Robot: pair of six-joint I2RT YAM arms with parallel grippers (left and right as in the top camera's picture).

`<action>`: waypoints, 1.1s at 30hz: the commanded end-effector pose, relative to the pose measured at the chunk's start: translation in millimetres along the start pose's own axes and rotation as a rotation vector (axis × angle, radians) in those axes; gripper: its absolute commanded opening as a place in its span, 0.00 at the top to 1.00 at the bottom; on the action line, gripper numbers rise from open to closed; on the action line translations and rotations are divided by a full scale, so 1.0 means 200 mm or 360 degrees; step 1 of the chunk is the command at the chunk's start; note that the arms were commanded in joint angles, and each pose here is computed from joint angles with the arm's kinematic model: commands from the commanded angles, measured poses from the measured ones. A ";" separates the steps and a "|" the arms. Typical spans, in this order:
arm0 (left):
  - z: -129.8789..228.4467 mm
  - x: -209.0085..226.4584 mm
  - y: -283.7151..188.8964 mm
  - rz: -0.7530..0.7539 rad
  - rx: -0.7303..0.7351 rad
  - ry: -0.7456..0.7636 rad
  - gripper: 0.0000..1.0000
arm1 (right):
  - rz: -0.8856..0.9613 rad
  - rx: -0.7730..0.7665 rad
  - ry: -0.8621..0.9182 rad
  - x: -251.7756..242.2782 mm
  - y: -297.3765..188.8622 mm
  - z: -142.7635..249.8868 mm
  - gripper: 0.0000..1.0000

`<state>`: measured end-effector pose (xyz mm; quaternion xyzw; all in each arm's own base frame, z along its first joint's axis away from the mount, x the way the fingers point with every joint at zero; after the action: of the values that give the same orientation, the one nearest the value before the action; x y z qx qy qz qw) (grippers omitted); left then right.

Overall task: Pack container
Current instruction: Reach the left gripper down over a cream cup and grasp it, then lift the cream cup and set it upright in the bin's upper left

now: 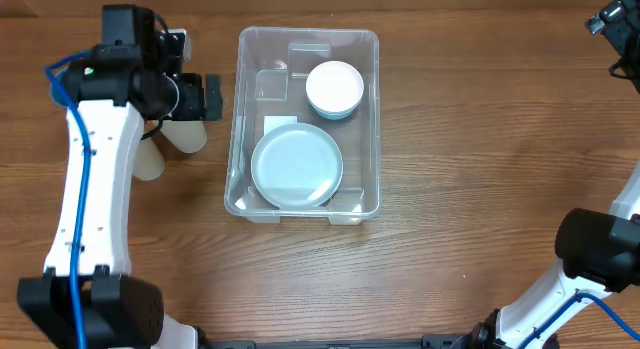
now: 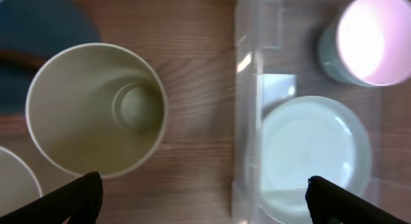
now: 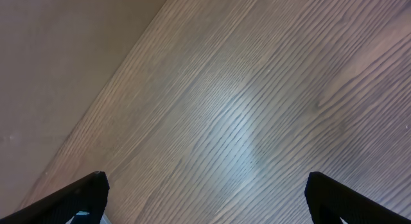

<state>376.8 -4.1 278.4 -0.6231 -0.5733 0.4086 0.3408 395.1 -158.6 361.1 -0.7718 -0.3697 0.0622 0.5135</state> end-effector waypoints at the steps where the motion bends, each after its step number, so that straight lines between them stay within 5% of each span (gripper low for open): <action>1: -0.04 0.07 0.09 -0.0171 0.0018 -0.0052 0.00 | 0.0007 -0.0028 0.0014 0.00 -0.01 -0.01 0.00; 9: -0.05 0.09 0.36 -0.0160 0.0163 -0.0033 0.01 | 0.0007 -0.0028 0.0013 0.00 -0.01 -0.01 0.00; 11: -0.05 0.09 0.39 -0.0159 0.0172 -0.0029 0.19 | 0.0007 -0.0028 0.0013 0.00 -0.01 -0.01 0.00; 12: -0.05 0.09 0.40 -0.0159 0.0167 -0.0029 0.37 | 0.0007 -0.0028 0.0013 0.00 -0.01 -0.01 0.00; 17: -0.09 0.09 0.40 -0.0157 0.0102 -0.0025 0.96 | 0.0006 -0.0028 0.0014 0.00 -0.01 -0.01 0.00; 26: -0.13 0.08 0.35 -0.0155 0.0062 -0.0021 0.96 | 0.0007 -0.0028 0.0013 0.00 -0.01 -0.01 0.00; 33: -0.27 0.03 -0.01 -0.0150 -0.0059 -0.0009 0.96 | 0.0007 -0.0028 0.0013 0.00 -0.01 -0.01 0.00</action>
<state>421.7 6.4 253.0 -0.5797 -0.5900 0.4152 0.3788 395.1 -158.6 361.1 -0.7718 -0.3695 0.0622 0.5137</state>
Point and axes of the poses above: each gripper's point midway between its finger pads, its own y axis out along the fingers, its own x axis along the line the jaws close on, z = x × y, the point moved 7 cm from there along -y, back along the fingers
